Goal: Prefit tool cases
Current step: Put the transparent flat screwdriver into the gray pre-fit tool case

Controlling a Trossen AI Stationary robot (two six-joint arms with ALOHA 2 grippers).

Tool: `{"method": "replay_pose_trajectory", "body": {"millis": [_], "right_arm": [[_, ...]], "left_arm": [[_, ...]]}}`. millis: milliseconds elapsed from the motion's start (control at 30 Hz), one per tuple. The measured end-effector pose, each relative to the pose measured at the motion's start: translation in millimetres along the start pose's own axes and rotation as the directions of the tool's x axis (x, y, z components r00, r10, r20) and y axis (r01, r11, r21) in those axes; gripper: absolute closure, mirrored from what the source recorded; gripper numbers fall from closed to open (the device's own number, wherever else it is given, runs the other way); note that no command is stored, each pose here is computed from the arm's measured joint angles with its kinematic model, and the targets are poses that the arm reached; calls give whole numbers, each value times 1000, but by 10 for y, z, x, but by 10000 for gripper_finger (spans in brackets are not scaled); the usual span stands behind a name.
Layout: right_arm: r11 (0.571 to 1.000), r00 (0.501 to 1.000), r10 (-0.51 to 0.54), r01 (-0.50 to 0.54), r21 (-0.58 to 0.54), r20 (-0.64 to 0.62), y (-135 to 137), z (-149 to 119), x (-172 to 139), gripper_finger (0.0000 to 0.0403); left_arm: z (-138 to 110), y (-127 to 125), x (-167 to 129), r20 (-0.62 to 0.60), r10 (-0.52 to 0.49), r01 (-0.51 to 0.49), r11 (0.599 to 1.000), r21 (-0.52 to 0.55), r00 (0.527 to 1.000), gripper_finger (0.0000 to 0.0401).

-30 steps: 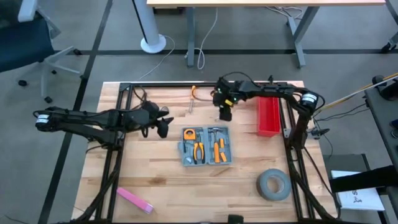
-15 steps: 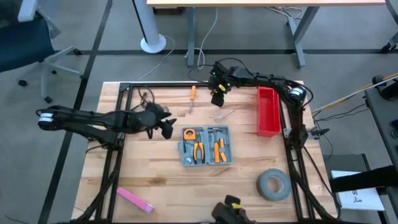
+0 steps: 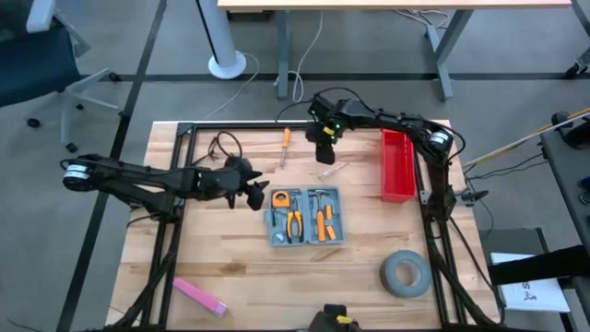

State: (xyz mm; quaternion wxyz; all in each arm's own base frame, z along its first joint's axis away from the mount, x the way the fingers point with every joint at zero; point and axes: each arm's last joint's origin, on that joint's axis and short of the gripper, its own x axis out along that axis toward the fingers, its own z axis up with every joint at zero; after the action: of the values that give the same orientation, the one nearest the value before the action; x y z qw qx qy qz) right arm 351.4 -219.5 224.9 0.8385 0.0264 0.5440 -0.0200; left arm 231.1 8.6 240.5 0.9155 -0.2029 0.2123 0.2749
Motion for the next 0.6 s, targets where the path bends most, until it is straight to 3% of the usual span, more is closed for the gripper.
{"method": "replay_pose_trajectory", "body": {"millis": [267, 600], "right_arm": [[989, 986, 81, -97, -112, -144, 181, -156, 118, 227], [975, 977, 100, -134, -175, -190, 303, -199, 202, 233]], "left_arm": [[0, -51, 56, 22, -22, 23, 999, -32, 1000, 197], [-25, -109, 121, 26, -48, 49, 998, -49, 998, 197]]}}
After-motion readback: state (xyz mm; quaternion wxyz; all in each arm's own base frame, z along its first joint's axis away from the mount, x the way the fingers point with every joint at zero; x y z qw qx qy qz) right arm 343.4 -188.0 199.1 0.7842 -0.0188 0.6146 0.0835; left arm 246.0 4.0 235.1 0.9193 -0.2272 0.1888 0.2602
